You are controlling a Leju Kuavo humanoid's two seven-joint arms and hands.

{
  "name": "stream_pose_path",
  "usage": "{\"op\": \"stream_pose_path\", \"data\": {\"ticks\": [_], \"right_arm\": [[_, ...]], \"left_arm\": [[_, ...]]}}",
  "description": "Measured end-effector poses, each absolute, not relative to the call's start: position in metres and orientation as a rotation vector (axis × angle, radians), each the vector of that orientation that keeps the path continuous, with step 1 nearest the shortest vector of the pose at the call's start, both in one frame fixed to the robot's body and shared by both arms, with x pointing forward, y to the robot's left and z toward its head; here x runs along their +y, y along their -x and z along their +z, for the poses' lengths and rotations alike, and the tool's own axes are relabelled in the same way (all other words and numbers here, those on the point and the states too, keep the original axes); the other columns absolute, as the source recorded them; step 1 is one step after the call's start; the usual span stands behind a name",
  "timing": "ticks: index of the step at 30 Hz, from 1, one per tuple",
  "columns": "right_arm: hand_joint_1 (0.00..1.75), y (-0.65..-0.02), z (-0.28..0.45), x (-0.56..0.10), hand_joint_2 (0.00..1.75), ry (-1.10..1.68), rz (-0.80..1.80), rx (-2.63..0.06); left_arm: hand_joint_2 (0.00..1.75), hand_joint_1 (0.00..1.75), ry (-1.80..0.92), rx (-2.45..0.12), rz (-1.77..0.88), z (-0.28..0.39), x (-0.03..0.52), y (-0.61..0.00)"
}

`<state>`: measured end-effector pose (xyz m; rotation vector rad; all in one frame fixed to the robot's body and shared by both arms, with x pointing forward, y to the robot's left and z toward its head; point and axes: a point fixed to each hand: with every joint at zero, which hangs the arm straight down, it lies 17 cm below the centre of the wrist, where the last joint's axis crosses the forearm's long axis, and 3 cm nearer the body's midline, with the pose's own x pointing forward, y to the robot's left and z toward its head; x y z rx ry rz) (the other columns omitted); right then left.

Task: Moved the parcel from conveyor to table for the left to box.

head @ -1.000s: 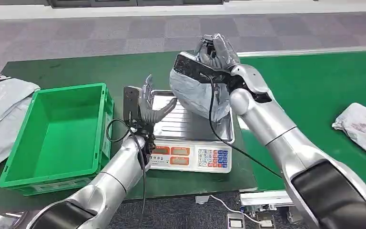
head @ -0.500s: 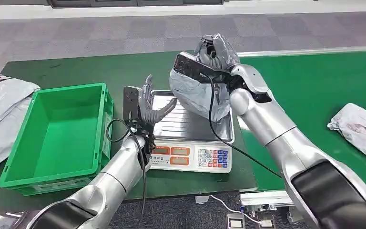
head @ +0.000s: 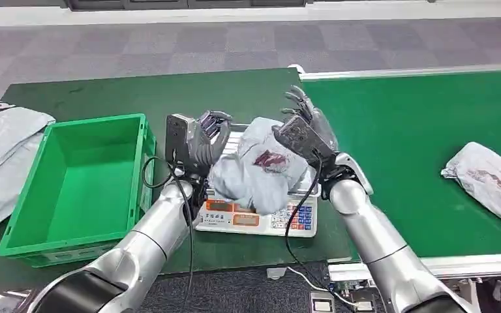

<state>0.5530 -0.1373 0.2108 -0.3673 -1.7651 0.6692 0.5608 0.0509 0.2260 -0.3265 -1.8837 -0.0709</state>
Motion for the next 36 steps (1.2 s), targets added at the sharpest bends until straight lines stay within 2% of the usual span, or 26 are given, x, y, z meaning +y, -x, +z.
{"op": "stream_pose_path", "data": {"ticks": [10,16,24,25,28,36], "right_arm": [[0.0,-0.55,0.218,-0.142,1.75,0.362,0.644,-1.785],[0.0,-0.557,0.22,-0.189,1.75,0.347,0.523,-1.786],[0.0,-0.559,0.22,-0.203,1.75,0.362,0.506,-1.782],[0.0,-0.559,0.22,-0.203,1.75,0.364,0.506,-1.782],[0.0,-0.559,0.221,-0.206,1.75,0.371,0.497,-1.788],[0.0,-0.562,0.256,-0.266,1.75,0.466,0.262,-1.888]], "left_arm": [[1.75,1.75,0.325,-1.888,-0.08,0.227,0.051,-0.561],[1.75,1.75,0.312,-1.891,-0.102,0.227,0.053,-0.562],[1.75,1.75,0.309,-1.896,-0.118,0.228,0.053,-0.562],[1.75,0.0,0.309,-1.896,-0.119,0.228,0.052,-0.562],[1.75,0.0,0.313,-1.886,-0.123,0.227,0.051,-0.563],[1.75,0.0,0.312,-1.763,-0.221,0.21,0.042,-0.57]]}}
